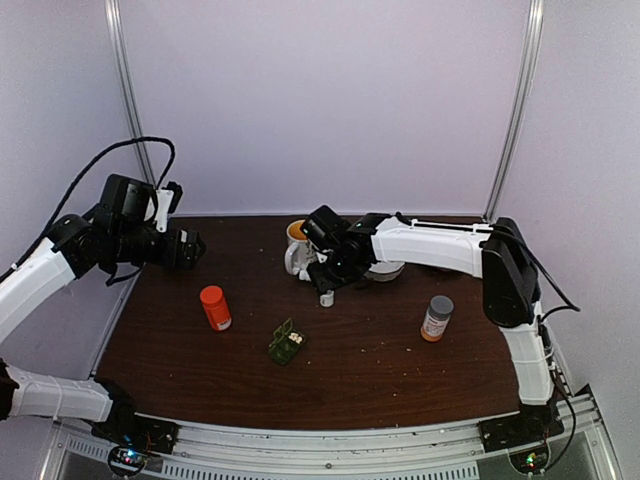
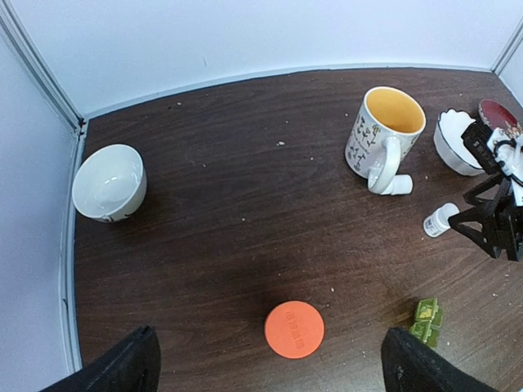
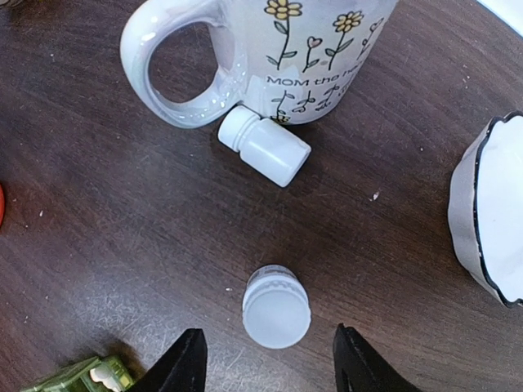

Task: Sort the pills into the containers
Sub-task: Place the pill bottle at the center of the board.

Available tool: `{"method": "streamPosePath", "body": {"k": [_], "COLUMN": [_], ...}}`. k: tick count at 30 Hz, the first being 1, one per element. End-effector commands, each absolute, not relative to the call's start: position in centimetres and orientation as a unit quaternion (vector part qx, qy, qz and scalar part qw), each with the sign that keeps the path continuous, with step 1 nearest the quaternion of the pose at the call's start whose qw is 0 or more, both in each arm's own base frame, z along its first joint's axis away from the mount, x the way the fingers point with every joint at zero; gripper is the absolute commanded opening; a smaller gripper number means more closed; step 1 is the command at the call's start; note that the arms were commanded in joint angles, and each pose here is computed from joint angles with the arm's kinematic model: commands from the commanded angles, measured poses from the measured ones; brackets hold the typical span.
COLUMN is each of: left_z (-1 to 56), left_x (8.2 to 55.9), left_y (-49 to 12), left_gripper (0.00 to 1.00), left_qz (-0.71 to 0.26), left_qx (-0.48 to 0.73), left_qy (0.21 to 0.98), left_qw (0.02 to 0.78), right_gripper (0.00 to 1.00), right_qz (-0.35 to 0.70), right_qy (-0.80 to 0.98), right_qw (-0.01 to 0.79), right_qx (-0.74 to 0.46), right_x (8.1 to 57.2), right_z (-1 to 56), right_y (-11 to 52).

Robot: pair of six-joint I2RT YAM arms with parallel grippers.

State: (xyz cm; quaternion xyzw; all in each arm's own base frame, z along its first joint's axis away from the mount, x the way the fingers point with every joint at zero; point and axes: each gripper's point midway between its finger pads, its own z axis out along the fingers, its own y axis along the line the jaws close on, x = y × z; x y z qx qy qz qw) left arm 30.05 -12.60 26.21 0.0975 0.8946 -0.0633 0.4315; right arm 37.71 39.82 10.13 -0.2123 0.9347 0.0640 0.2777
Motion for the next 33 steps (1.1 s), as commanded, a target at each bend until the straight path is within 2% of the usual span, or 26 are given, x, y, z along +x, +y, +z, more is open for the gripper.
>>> {"method": "streamPosePath", "body": {"k": [1,8,16,25,33], "left_z": [27.1,27.9,28.3,28.3,27.0], "left_x": [30.3,31.3,31.9,31.6,32.1], "left_y": [-13.5,-14.1,-15.1,-15.7,-17.0], "left_gripper": [0.98,0.98,0.97,0.97,0.97], "left_qz": [-0.089,-0.075,-0.092,-0.109,-0.131], "left_qx": [0.107,0.133,0.133,0.144,0.151], "left_qy": [0.876,0.875,0.877,0.875,0.882], "left_qw": [0.463,0.459,0.453,0.449,0.427], "right_gripper": [0.51,0.5,0.34,0.31,0.31], "right_qz": [0.057,0.045,0.036,0.038,0.04], "right_qy": [0.94,0.946,0.944,0.938,0.931], "right_qw": [0.267,0.252,0.258,0.27,0.278], "right_qx": [-0.205,-0.198,-0.204,-0.212,-0.233], "right_x": [38.3,38.5,38.9,38.5,35.3], "right_z": [9.5,7.5,7.7,9.5,10.4], "right_y": [40.0,39.8,39.5,39.0,36.7]}}
